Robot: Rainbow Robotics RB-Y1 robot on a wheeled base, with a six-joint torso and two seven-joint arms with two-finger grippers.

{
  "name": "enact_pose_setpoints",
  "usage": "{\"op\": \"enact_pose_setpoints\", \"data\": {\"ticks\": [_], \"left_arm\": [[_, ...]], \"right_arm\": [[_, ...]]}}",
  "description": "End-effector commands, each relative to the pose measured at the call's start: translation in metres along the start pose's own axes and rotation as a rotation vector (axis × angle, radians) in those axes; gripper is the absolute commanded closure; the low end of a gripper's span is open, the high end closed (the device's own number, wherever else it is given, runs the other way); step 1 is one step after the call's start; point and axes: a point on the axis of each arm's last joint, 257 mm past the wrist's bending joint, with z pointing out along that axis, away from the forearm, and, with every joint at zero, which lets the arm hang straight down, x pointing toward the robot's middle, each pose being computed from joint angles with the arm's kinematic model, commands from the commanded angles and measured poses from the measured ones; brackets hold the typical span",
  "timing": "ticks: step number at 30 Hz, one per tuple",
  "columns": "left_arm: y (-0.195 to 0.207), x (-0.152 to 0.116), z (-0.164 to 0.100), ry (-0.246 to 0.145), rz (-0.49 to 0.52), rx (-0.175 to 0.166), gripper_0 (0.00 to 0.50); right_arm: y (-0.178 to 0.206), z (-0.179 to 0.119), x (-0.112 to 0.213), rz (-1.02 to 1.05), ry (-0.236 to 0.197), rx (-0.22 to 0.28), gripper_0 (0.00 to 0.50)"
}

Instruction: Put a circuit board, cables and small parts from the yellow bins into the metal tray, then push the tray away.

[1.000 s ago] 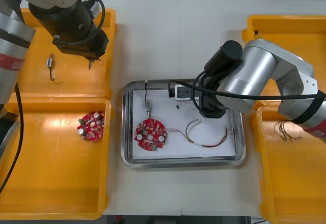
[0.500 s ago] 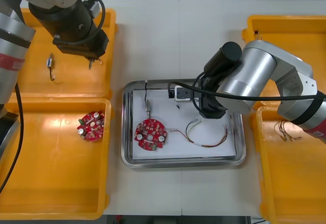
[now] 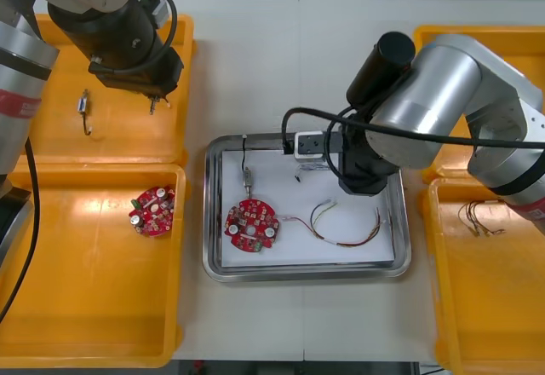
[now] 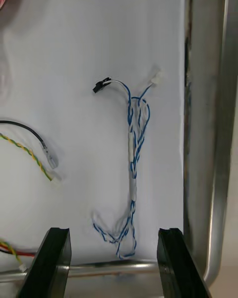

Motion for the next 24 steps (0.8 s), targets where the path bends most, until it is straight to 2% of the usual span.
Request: {"op": "enact_pose_setpoints", "data": {"ticks": [1,5,7,8,13,15,19,24], "left_arm": [[-0.011,-0.002,-0.01,-0.021,-0.126,0.039,0.5],[-0.013,-0.002,-0.012,-0.024,-0.129,0.04,0.5],[-0.016,-0.002,-0.013,-0.026,-0.13,0.046,0.5],[-0.016,-0.002,-0.013,-0.026,-0.132,0.046,0.5],[-0.026,-0.004,-0.014,-0.038,-0.141,0.054,0.5],[-0.032,-0.004,-0.014,-0.043,-0.147,0.057,0.5],[-0.045,-0.005,-0.013,-0.053,-0.158,0.063,0.5],[-0.062,-0.002,-0.014,-0.049,-0.164,0.073,0.5]], "right_arm": [[-0.016,-0.046,-0.022,0.078,-0.07,0.02,0.0],[-0.015,-0.062,-0.011,0.119,-0.058,0.005,0.0],[-0.015,-0.073,0.002,0.151,-0.032,-0.002,0.0],[-0.017,-0.076,0.004,0.16,-0.035,0.004,0.0],[-0.028,-0.103,0.004,0.31,-0.102,0.051,0.0],[-0.028,-0.111,0.008,0.367,-0.113,0.076,0.0],[-0.023,-0.12,0.03,0.488,-0.113,0.111,0.0],[-0.015,-0.125,0.061,0.646,-0.095,0.113,0.0]]}}
